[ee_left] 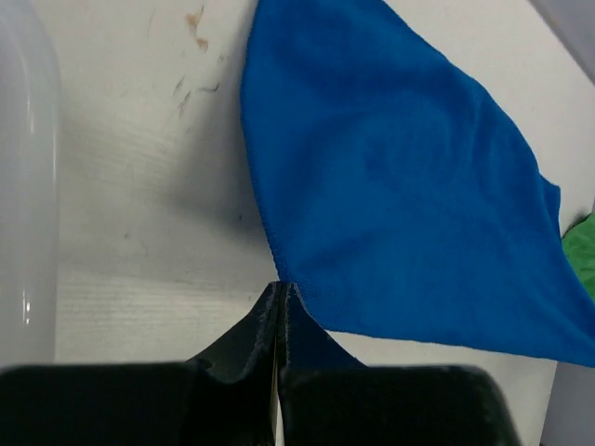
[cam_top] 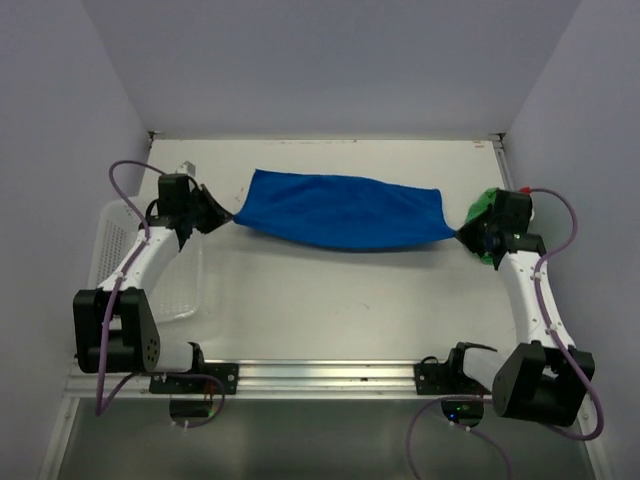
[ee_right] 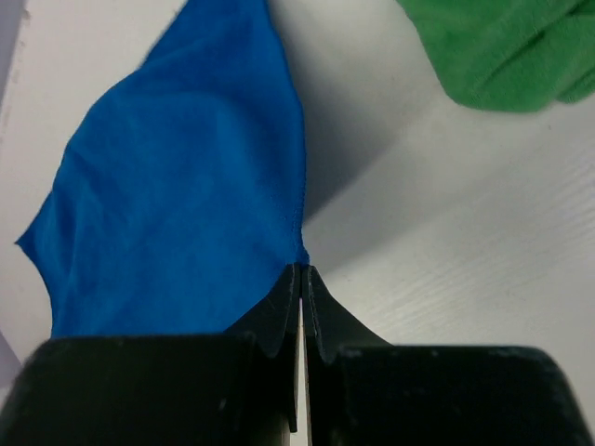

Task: Roll the towels
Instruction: Flatten the towel, then fold the towel

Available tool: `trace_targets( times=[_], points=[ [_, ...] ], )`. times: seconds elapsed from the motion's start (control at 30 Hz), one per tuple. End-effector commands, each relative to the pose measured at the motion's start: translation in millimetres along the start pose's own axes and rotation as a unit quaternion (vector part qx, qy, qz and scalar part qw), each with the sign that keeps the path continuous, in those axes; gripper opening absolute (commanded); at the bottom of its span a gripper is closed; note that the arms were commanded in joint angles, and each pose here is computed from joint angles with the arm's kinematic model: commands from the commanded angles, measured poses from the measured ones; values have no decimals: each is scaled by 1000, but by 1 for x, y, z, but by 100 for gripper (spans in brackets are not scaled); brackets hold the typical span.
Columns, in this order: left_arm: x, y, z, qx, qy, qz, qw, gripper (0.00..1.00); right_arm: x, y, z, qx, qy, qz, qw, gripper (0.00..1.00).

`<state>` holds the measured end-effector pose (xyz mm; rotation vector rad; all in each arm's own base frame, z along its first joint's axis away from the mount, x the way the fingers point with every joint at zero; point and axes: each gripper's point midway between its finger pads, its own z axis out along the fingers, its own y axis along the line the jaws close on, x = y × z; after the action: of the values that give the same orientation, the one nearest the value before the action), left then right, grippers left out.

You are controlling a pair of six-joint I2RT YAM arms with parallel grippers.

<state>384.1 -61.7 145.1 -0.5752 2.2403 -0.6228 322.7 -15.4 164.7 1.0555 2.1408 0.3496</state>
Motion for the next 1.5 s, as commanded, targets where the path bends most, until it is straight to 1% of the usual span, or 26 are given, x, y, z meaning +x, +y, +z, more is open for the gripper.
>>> trace_targets(
  times=[0.0,0.03,0.13,0.23,0.37,0.57,0.73,1.0,1.27,1.47],
  points=[
    [-8,-6,-13,29,-46,19,998,0,12,-11,-5,-16,-4,-17,1000,0],
    [2,4,-12,13,-38,17,999,0,24,-22,-1,-5,10,-16,1000,0],
    [16,19,-12,-6,-24,22,999,0,45,-40,0,9,30,-17,999,0],
    [24,28,-10,-20,-15,29,999,0,60,-52,3,13,43,-19,999,0],
    [31,38,-9,-35,-9,31,999,0,71,-66,6,29,54,-19,998,0],
    [40,45,-2,-41,2,23,999,0,78,-84,10,62,53,-12,997,0],
    [30,40,1,-39,-4,19,999,0,64,-82,12,79,33,-9,996,0],
    [11,32,7,-40,-14,17,999,0,47,-63,23,72,30,16,997,0],
    [-4,22,22,-30,-11,14,999,0,24,-40,35,61,17,40,997,0],
    [-17,9,34,-20,-13,14,1000,0,11,-27,51,55,11,56,997,0]
  ],
)
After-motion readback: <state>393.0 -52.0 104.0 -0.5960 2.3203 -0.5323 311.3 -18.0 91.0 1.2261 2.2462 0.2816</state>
